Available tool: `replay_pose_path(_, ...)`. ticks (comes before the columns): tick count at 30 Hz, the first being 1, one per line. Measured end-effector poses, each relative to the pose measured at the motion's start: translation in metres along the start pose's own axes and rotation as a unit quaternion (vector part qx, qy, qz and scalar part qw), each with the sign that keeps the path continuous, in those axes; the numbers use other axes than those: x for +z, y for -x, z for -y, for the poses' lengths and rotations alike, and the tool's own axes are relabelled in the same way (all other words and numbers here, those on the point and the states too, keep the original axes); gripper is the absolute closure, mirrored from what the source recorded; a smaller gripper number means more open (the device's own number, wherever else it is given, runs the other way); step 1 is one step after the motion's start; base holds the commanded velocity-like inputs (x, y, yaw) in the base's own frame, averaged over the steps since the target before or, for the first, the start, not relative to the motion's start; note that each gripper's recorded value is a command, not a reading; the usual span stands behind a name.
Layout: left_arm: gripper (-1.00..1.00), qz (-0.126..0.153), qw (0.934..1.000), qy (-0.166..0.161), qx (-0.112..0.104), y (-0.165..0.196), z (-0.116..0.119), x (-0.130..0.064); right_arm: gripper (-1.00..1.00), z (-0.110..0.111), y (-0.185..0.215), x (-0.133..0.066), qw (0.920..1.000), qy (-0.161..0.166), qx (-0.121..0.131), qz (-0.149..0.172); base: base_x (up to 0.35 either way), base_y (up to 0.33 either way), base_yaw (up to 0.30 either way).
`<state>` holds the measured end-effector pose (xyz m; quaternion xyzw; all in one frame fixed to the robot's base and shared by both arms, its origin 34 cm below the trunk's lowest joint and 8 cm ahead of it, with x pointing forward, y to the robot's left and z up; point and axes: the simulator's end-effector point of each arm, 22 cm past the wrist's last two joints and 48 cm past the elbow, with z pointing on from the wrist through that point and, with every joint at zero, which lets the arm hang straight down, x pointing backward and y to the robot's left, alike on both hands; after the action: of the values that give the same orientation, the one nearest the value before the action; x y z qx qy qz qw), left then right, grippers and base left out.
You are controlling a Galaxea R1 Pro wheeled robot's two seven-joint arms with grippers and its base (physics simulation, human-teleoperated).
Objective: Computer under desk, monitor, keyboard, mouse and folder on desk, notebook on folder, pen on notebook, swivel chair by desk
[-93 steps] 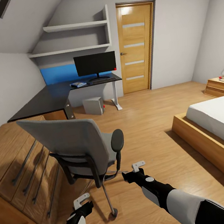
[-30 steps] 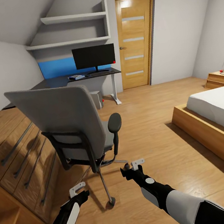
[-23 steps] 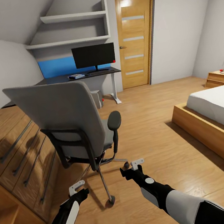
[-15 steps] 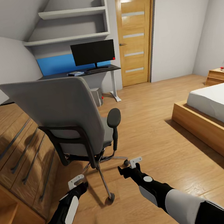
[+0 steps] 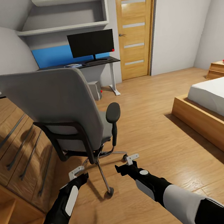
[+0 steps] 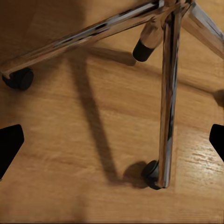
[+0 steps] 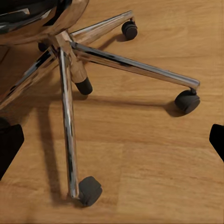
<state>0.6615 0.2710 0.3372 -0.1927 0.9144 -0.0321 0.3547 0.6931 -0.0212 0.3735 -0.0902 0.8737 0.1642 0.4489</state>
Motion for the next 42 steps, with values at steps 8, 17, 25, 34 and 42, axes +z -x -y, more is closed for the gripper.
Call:
replay_pose_path(8,-1.00,0.025,0.9993,0.018,-0.019,-0.003,-0.020,0.007,-1.00,0.003,0.008,0.000,0.9998,0.000,-0.004,0.018,0.000,0.000,0.000)
replay_pose_path(17,-1.00,0.019,0.9992,0.028,-0.022,-0.016,-0.028,0.011,-1.00,0.004,0.016,-0.001,0.9993,-0.002,-0.004,0.036,0.001,0.000,0.000)
replay_pose_path(25,-1.00,0.019,0.9991,0.030,-0.022,-0.017,-0.031,0.011,-1.00,0.006,0.018,-0.001,0.9991,-0.003,-0.004,0.042,0.191,0.000,0.000)
replay_pose_path(34,-1.00,0.019,0.9991,0.032,-0.021,-0.016,-0.034,0.011,-1.00,0.008,0.017,-0.002,0.9991,-0.003,-0.004,0.042,0.059,0.000,0.000)
replay_pose_path(42,-1.00,0.019,0.9991,0.032,-0.022,-0.016,-0.035,0.011,-1.00,0.014,0.020,-0.003,0.9987,-0.008,-0.005,0.050,0.242,0.000,0.000)
